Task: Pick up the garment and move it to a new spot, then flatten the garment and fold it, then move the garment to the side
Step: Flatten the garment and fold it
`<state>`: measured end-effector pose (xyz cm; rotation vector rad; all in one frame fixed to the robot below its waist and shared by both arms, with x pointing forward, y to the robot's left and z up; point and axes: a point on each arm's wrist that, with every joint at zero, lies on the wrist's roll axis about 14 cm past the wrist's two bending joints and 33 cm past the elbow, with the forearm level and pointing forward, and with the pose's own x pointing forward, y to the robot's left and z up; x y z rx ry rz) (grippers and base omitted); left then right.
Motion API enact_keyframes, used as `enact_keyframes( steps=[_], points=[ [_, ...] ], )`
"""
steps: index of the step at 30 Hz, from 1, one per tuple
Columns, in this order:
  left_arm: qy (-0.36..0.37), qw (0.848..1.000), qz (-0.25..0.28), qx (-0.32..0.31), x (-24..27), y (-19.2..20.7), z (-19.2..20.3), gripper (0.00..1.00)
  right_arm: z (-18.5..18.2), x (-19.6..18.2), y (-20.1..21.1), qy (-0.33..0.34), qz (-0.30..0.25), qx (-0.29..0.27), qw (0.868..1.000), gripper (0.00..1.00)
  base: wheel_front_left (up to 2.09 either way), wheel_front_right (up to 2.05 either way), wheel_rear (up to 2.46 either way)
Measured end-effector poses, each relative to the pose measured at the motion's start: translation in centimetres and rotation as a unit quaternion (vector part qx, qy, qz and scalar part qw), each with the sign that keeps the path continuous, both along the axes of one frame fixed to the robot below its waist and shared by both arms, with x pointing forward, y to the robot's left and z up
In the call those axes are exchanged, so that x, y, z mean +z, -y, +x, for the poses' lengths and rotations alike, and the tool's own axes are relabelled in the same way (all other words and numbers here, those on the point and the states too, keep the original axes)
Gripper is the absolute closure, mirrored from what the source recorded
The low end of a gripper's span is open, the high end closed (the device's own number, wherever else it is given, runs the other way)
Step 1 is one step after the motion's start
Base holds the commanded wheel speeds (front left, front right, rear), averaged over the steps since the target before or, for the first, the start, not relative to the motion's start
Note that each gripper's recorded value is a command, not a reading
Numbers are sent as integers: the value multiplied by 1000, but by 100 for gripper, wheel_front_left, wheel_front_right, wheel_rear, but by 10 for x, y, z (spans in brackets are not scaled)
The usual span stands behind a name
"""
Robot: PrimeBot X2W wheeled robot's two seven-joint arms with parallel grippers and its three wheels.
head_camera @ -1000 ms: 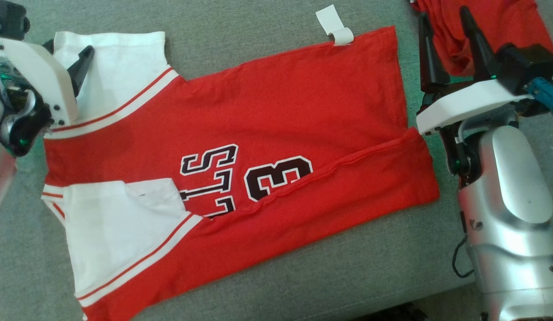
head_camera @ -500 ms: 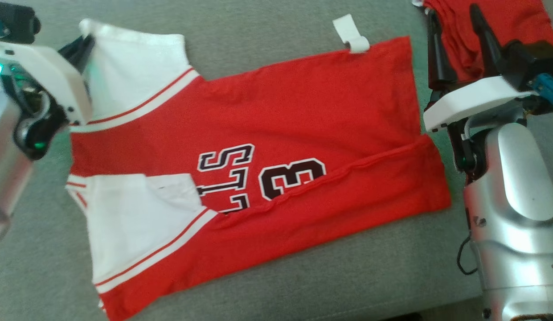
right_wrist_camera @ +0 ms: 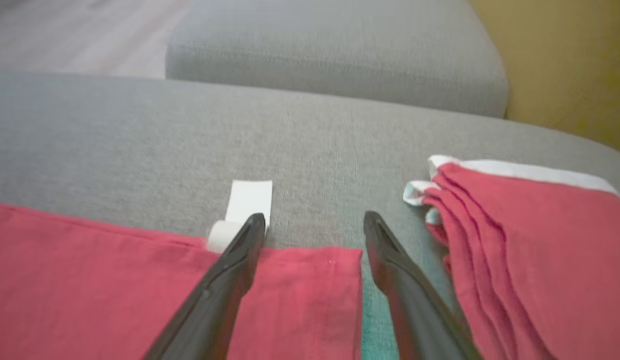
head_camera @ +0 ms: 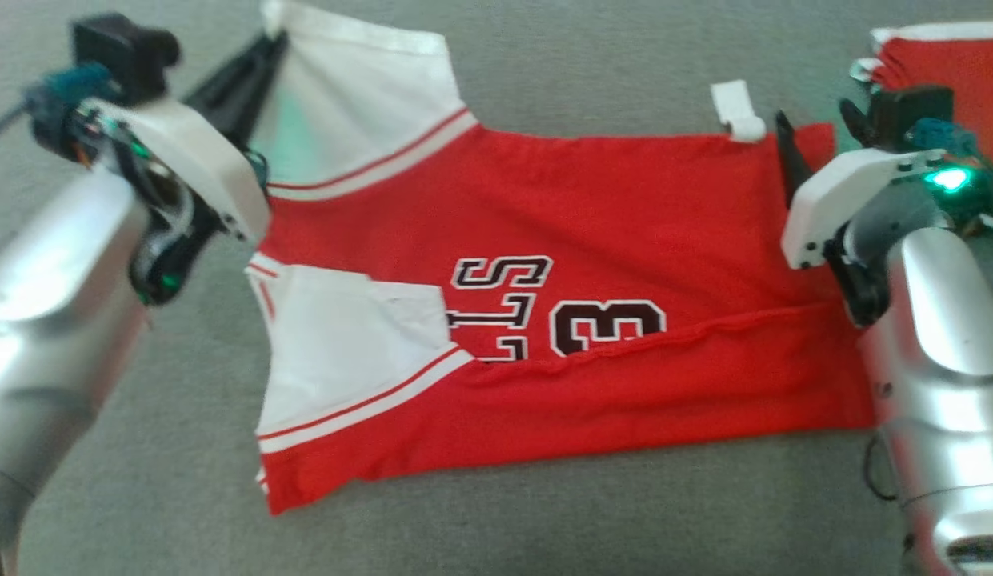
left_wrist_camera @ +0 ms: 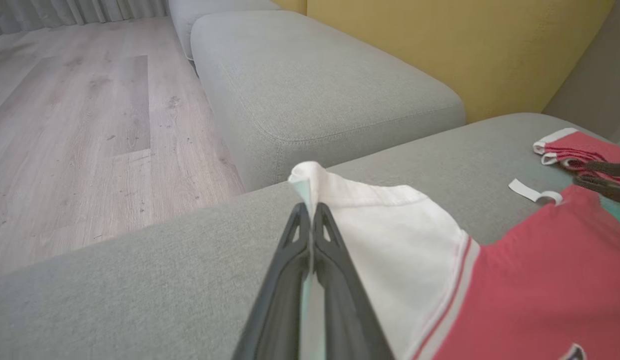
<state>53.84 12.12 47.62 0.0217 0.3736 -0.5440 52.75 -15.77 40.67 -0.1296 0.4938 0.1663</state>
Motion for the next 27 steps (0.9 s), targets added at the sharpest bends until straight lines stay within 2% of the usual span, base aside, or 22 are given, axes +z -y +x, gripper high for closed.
enact_keyframes(
  steps=[3,8,20,21,22,27],
  points=[
    [-2,1000,5,-6,-2,-2,-16,100,-1,-14,7,-38,-30,1,999,0,0,0,0],
    [-4,1000,3,-16,-1,2,-32,100,-6,-32,12,-84,-42,-8,996,0,0,0,0],
    [-8,1000,13,-24,-5,7,-34,100,-1,-36,21,-95,-55,-17,994,2,0,0,0],
    [-9,1000,13,-25,-5,8,-34,100,0,-37,21,-98,-55,-17,994,71,0,0,0],
    [-10,1000,13,-26,-6,8,-34,100,1,-37,20,-99,-56,-14,993,100,0,0,0],
    [-13,1000,18,-17,-10,2,-30,100,6,-35,16,-89,-50,-8,995,100,0,0,0]
  ],
)
